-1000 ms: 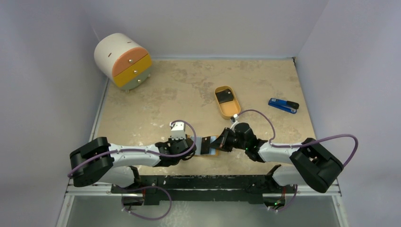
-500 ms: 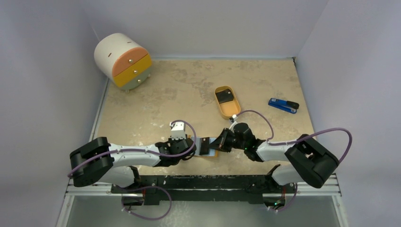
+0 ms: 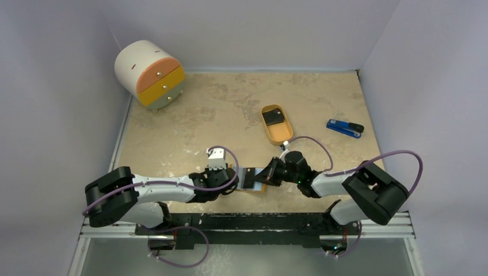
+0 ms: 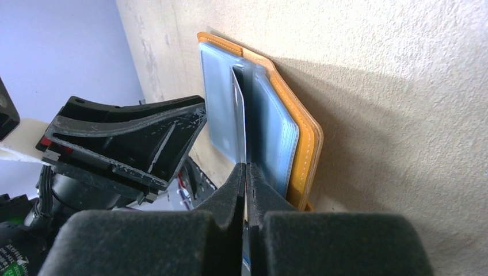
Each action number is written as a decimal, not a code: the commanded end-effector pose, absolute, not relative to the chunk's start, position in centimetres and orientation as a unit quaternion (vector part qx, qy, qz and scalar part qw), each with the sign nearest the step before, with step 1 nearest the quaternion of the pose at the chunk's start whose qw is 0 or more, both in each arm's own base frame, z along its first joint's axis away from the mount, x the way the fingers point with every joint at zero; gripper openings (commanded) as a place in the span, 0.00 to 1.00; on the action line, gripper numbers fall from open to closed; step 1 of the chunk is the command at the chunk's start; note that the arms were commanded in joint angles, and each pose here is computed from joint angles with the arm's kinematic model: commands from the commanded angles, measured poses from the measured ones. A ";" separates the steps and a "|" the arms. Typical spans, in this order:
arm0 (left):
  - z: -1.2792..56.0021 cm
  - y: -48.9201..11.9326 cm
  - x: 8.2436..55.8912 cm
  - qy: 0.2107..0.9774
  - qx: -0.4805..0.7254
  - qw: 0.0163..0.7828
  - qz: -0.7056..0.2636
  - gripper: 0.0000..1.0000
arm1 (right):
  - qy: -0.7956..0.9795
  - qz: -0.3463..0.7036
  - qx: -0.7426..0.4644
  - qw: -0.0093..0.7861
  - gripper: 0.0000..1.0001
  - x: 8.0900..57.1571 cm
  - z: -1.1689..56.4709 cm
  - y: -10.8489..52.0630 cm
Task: Put the credit cards into the card holder
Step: Insert the credit card into the card holder.
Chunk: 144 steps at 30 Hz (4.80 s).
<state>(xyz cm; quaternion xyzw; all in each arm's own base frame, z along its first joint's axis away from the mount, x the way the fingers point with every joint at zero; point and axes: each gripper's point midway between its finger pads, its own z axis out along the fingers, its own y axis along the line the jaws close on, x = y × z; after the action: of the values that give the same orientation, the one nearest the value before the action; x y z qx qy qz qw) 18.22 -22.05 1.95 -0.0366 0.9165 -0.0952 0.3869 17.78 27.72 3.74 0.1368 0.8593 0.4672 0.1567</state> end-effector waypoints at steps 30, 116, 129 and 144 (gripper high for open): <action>1.5 -23.0 17.6 0.922 -0.037 0.366 -0.121 0.27 | 0.862 0.478 0.061 0.155 0.32 19.3 6.0 30.8; 2.1 -25.2 19.3 0.922 -0.015 0.366 -0.125 0.30 | 0.919 0.327 0.036 0.220 0.42 18.4 5.5 25.6; 5.7 -25.1 20.0 0.907 -0.031 0.389 -0.156 0.38 | 0.886 0.287 0.112 0.348 0.53 21.4 13.6 20.8; 11.5 -21.7 20.6 0.874 -0.091 0.448 -0.163 0.54 | 0.767 0.289 0.416 0.393 0.61 37.8 15.4 17.3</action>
<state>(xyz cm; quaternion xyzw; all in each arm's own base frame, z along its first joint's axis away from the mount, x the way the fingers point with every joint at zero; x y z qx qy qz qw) 19.92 -22.62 10.02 -0.0661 0.8854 -0.1679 0.4283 33.03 16.47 13.75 0.3503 0.8207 0.2506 0.3754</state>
